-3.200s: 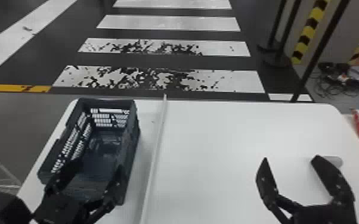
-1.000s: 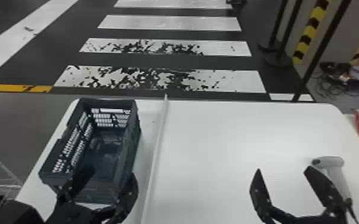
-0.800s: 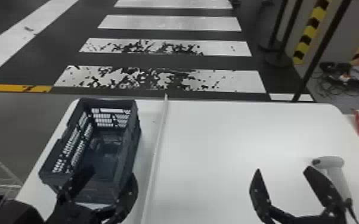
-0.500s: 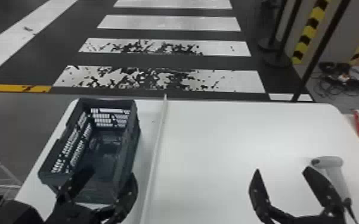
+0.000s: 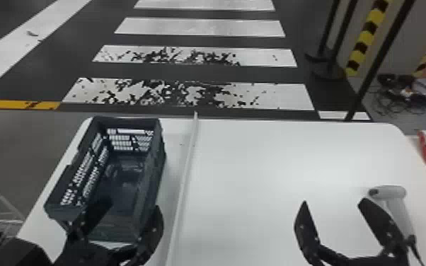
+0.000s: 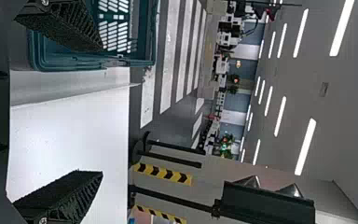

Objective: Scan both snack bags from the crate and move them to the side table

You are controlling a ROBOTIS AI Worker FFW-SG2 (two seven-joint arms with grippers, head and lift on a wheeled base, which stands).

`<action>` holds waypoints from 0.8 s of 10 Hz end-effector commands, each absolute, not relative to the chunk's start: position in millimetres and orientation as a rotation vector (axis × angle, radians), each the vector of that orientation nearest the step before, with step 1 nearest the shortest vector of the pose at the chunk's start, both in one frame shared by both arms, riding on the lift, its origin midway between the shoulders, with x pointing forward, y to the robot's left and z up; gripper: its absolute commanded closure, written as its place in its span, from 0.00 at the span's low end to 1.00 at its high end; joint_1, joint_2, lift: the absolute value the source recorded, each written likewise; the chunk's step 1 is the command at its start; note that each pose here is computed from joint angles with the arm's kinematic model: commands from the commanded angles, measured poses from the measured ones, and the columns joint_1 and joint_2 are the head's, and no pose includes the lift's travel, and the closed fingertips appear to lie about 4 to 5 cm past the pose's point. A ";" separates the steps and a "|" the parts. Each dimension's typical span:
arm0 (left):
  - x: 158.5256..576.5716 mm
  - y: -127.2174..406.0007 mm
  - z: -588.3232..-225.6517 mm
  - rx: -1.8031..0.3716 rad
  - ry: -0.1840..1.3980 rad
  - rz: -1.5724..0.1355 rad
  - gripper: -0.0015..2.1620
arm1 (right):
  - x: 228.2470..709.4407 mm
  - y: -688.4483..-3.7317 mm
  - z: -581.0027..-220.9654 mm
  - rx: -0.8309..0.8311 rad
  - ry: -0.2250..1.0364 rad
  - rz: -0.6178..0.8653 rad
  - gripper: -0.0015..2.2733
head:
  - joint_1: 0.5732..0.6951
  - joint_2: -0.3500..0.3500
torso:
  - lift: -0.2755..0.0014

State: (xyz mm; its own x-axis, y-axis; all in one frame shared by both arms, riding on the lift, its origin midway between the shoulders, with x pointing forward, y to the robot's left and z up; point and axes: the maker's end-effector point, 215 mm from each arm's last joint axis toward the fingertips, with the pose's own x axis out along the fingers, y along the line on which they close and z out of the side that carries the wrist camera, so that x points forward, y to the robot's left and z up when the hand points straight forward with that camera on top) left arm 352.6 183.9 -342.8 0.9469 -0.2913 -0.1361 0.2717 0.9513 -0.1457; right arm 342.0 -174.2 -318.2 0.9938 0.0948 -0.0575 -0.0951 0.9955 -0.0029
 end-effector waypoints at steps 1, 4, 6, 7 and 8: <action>352.0 183.6 -343.3 -0.126 0.159 -0.288 0.02 | 340.8 -174.2 -318.5 -0.003 0.057 0.095 0.04 | 1.00 0.52 | 0.65; 350.8 183.1 -342.6 -0.121 0.159 -0.290 0.02 | 340.0 -174.2 -316.0 -0.002 0.050 0.096 0.04 | 1.00 0.52 | 0.65; 349.7 181.5 -340.2 -0.122 0.156 -0.293 0.02 | 338.3 -174.2 -311.4 0.001 0.038 0.096 0.04 | 1.00 0.52 | 0.65; 349.4 181.2 -339.1 -0.119 0.155 -0.294 0.02 | 338.0 -174.2 -310.2 0.002 0.035 0.096 0.04 | 1.00 0.52 | 0.65; 349.4 181.2 -339.1 -0.119 0.155 -0.294 0.02 | 337.3 -174.3 -309.5 0.004 0.035 0.095 0.04 | 1.00 0.52 | 0.65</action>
State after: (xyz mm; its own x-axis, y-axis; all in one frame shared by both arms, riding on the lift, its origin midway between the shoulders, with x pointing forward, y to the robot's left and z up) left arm 349.5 181.4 -339.3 0.9456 -0.2963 -0.1344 0.2780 0.9504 -0.1395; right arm 337.6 -174.2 -309.9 0.9948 0.0954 -0.0350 -0.0953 0.9954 0.0040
